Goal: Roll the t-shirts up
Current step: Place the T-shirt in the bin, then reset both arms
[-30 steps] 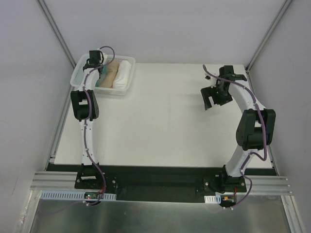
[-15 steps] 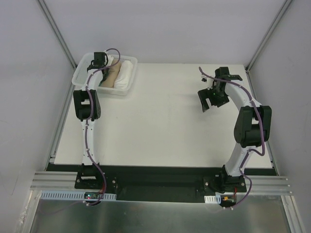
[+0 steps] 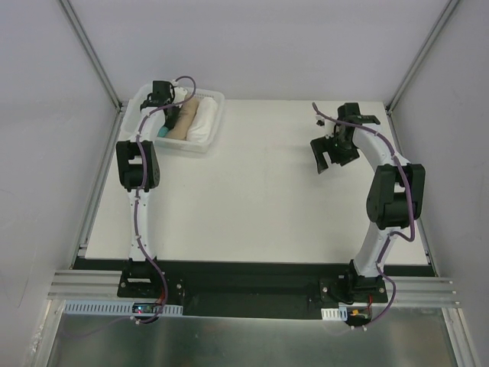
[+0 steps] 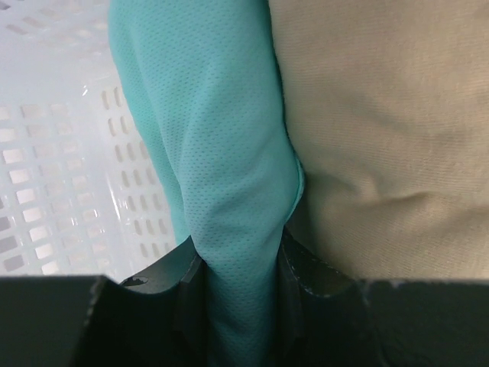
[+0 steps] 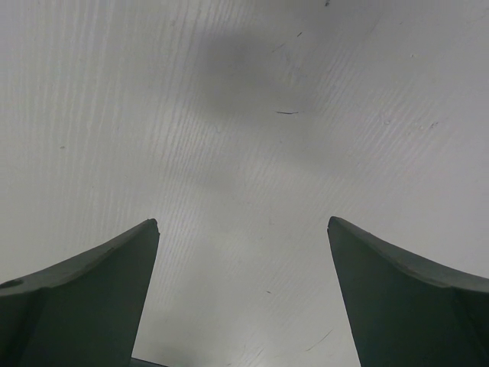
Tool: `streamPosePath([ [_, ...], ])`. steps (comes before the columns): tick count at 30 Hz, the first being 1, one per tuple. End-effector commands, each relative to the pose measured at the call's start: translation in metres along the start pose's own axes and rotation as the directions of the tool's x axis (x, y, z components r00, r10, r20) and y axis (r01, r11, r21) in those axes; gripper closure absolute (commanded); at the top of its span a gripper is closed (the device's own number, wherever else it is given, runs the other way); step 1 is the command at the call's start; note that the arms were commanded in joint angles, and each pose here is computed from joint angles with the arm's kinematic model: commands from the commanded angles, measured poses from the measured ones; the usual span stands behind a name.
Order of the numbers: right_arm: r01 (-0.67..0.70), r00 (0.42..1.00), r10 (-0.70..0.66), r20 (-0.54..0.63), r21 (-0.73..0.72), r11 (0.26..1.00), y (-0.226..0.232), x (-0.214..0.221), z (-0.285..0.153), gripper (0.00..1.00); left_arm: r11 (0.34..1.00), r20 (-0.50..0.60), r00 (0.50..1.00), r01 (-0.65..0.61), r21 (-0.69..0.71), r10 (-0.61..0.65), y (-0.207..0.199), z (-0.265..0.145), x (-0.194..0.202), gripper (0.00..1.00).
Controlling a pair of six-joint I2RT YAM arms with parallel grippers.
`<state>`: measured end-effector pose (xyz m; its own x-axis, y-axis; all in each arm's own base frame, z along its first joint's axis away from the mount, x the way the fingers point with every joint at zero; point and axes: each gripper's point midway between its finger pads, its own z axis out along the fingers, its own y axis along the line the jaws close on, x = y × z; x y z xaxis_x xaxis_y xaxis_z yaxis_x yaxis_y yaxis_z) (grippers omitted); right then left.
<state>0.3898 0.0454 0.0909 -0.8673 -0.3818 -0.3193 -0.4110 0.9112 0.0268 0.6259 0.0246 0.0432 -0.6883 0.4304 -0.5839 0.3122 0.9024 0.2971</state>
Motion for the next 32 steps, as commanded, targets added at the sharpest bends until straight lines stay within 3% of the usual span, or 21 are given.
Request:
streamPosePath([
  [1, 0.010, 1.000, -0.010, 0.014, -0.006, 1.000, 0.002, -0.010, -0.007, 0.04, 0.988, -0.003, 1.000, -0.006, 0.152, 0.006, -0.047, -0.029, -0.012, 0.96],
  [2, 0.010, 1.000, -0.010, 0.015, -0.007, 1.000, 0.002, -0.010, -0.007, 0.04, 0.988, -0.006, 1.000, 0.001, 0.153, 0.000, -0.047, -0.030, -0.012, 0.89],
  [3, 0.013, 1.000, -0.013, 0.013, -0.009, 1.000, 0.004, -0.010, -0.006, 0.04, 0.988, -0.005, 1.000, 0.002, 0.156, -0.001, -0.047, -0.032, -0.013, 0.76],
  [6, 0.015, 1.000, -0.015, 0.018, -0.009, 1.000, 0.004, -0.011, -0.007, 0.04, 0.984, 0.020, 1.000, 0.011, 0.176, -0.015, -0.048, -0.048, -0.023, 0.55],
  [7, 0.019, 1.000, -0.018, 0.021, -0.008, 1.000, 0.003, -0.012, -0.008, 0.04, 0.981, 0.037, 0.999, 0.009, 0.196, -0.017, -0.050, -0.054, -0.028, 0.42],
  [10, 0.025, 0.999, -0.024, 0.043, -0.007, 1.000, 0.003, -0.020, -0.011, 0.04, 0.973, 0.084, 0.996, 0.012, 0.230, -0.032, -0.051, -0.080, -0.044, 0.25],
  [16, -0.007, 0.988, 0.011, 0.153, -0.025, 1.000, 0.010, -0.053, -0.028, 0.04, 0.936, 0.234, 0.966, 0.019, 0.351, -0.107, -0.062, -0.151, -0.092, 0.01],
  [21, -0.052, 0.965, 0.052, 0.257, -0.005, 0.999, 0.013, -0.080, -0.050, 0.04, 0.923, 0.341, 0.922, 0.043, 0.382, -0.185, -0.059, -0.214, -0.131, 0.01],
  [24, -0.040, 0.949, 0.027, 0.313, 0.033, 0.999, 0.017, -0.091, -0.069, 0.04, 0.914, 0.385, 0.908, -0.004, 0.405, -0.166, -0.080, -0.249, -0.143, 0.01],
  [32, 0.020, 0.889, -0.042, 0.456, 0.053, 0.998, 0.048, -0.099, -0.123, 0.04, 0.796, 0.443, 0.892, -0.200, 0.572, -0.093, -0.181, -0.328, -0.130, 0.01],
])
